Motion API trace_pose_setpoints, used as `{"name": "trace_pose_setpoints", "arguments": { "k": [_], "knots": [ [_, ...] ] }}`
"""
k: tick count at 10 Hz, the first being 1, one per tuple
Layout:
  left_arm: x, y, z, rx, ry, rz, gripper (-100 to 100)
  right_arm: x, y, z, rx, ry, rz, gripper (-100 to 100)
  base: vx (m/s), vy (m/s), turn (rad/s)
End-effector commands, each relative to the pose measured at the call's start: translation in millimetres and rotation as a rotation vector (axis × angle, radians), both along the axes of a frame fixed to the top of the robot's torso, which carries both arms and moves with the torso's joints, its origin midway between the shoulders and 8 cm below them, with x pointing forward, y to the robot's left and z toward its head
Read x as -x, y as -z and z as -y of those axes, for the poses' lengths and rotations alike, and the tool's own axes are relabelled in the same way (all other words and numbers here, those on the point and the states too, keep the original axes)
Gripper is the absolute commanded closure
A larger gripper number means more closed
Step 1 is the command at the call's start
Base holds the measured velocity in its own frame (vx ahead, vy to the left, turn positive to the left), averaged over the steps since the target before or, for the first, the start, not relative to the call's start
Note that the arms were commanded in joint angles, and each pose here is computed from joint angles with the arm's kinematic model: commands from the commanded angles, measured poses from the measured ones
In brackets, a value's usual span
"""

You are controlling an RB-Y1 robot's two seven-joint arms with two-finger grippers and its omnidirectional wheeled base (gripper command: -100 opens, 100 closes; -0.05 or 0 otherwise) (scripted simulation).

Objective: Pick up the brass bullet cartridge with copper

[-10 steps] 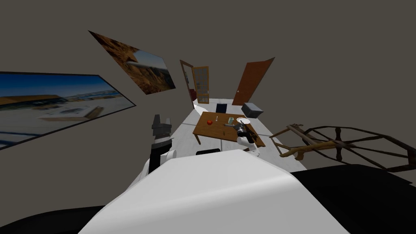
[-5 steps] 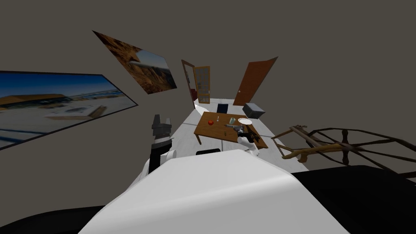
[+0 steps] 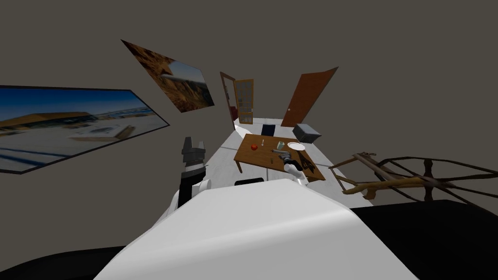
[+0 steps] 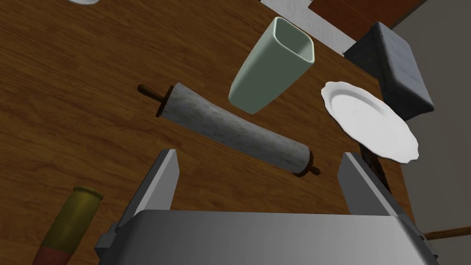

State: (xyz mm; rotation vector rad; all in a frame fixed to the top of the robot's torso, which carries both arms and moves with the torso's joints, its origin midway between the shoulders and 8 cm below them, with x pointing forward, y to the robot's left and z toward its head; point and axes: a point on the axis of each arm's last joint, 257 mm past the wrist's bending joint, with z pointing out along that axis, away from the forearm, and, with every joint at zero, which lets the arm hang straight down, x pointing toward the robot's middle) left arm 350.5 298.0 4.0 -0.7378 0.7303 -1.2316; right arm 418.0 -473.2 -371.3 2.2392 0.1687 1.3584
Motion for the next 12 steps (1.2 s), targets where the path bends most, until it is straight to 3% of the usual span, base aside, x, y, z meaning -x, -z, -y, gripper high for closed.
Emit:
{"name": "trace_pose_setpoints", "arguments": {
  "k": [1,2,5,10,12],
  "knots": [
    [0.0,0.0,0.0,0.0,0.0,0.0,0,5.2,13.3,2.2,-0.046,0.018,-0.018,-100,0.025,0.03,0.016],
    [0.0,0.0,0.0,0.0,0.0,0.0,0,9.2,29.1,2.0,-0.111,0.044,-0.036,-100,0.014,0.034,0.032],
    [0.0,0.0,0.0,0.0,0.0,0.0,0,14.1,45.6,0.7,-0.175,0.07,-0.057,-100,0.013,0.025,0.03],
    [0.0,0.0,0.0,0.0,0.0,0.0,0,38.5,111.5,-15.9,-0.455,0.19,-0.137,-100,0.018,0.03,0.043],
    [0.0,0.0,0.0,0.0,0.0,0.0,0,43.7,122.6,-21.1,-0.502,0.212,-0.152,-100,0.011,0.008,0.014]
  ]
}}
